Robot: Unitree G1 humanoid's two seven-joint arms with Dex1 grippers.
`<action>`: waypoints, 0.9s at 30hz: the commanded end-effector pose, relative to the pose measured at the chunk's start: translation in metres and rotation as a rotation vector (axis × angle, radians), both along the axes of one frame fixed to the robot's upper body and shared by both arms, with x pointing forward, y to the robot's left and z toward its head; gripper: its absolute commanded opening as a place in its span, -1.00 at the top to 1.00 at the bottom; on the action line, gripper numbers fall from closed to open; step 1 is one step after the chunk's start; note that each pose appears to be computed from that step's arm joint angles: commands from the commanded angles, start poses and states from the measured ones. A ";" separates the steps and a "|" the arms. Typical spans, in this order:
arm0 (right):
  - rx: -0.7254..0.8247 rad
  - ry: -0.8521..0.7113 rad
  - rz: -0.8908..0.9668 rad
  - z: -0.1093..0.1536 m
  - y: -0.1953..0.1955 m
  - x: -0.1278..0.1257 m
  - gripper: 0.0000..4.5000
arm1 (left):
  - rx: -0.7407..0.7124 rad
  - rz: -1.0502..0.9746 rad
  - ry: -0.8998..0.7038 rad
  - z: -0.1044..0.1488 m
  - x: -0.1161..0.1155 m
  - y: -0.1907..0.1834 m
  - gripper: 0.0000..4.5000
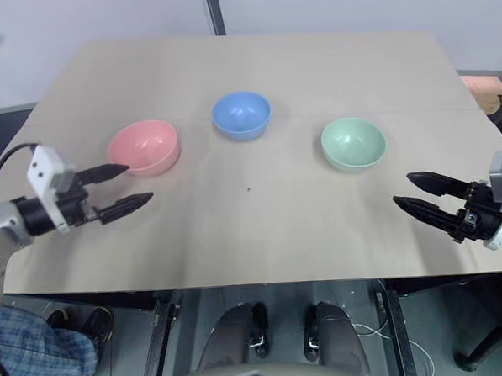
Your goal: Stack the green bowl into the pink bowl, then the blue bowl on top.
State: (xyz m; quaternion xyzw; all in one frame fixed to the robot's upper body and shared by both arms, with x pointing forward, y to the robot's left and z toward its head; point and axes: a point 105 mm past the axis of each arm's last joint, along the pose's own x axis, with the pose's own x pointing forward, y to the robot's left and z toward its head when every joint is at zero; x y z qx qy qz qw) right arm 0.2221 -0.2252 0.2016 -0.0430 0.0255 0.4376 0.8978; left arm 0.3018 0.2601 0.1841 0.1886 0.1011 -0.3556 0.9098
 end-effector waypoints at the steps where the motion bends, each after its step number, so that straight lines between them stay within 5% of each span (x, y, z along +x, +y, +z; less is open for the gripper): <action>1: 0.015 -0.082 0.037 0.023 0.012 -0.005 -0.28 | 0.153 -0.010 -0.023 0.003 0.014 -0.001 -1.00; 12: 0.029 -0.104 0.010 0.026 0.019 -0.012 -0.28 | 0.327 0.082 -0.002 -0.008 0.056 0.015 -1.00; 19: 0.032 -0.110 -0.017 0.021 0.017 -0.011 -0.28 | 0.345 0.036 0.038 -0.031 0.084 -0.010 -1.00; 22: 0.029 -0.112 -0.029 0.021 0.015 -0.012 -0.29 | 0.336 -0.011 0.015 -0.025 0.089 -0.022 -0.61; 27: 0.025 -0.110 -0.041 0.018 0.013 -0.014 -0.29 | 0.379 -0.014 0.005 -0.023 0.093 -0.018 0.53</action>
